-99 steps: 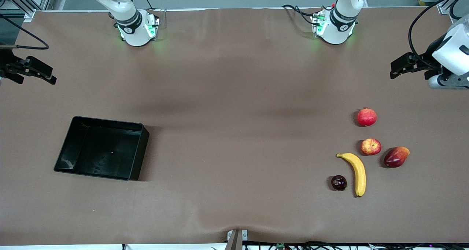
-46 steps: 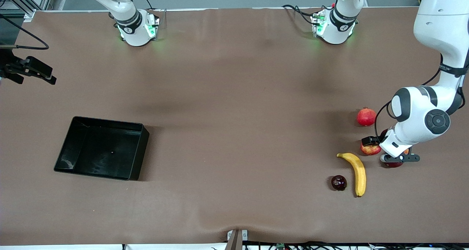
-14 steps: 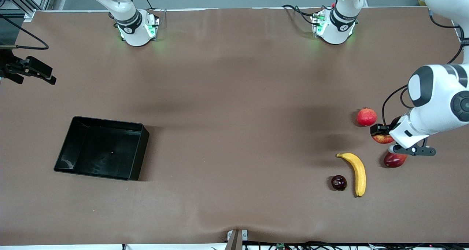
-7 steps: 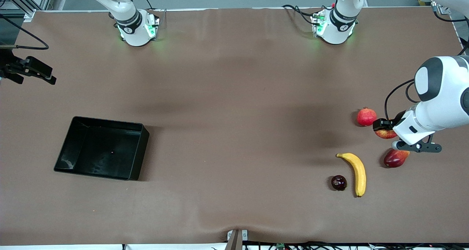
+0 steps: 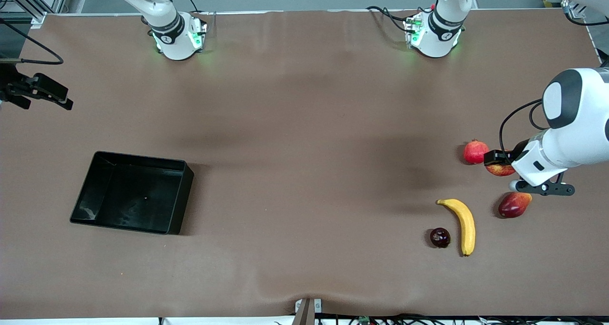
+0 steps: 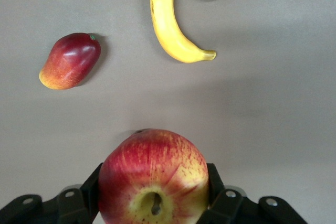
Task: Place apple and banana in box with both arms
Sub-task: 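Lift the apple slightly and hold it with the left gripper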
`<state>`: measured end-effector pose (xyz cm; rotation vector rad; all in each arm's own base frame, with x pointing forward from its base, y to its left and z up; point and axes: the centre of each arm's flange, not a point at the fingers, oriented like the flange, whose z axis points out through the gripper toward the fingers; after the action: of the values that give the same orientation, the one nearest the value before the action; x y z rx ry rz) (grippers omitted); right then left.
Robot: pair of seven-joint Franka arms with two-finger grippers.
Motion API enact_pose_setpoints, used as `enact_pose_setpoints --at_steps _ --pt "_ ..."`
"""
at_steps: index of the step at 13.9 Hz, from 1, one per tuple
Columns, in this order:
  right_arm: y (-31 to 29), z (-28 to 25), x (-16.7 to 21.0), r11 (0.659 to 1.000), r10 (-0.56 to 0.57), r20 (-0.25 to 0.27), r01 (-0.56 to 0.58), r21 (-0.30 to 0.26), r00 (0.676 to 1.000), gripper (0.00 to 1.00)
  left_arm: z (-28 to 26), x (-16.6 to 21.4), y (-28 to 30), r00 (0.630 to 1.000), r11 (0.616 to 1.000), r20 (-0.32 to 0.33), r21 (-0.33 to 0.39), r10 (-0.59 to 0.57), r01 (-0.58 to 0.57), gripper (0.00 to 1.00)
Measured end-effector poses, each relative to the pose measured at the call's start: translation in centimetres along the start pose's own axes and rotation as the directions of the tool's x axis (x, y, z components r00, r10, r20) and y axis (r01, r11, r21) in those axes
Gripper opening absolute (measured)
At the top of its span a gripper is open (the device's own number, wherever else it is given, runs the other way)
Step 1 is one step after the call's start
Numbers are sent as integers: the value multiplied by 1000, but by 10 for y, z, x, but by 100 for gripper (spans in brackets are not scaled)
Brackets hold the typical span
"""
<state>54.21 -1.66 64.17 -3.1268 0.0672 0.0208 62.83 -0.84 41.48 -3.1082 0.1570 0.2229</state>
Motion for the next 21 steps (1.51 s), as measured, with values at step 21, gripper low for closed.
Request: enact_pose_setpoints --at_steps 21 --pt "0 0 0 1000 1 -1 -1 0 1000 100 -11 -4 11 1000 1000 11 -22 3 -3 77"
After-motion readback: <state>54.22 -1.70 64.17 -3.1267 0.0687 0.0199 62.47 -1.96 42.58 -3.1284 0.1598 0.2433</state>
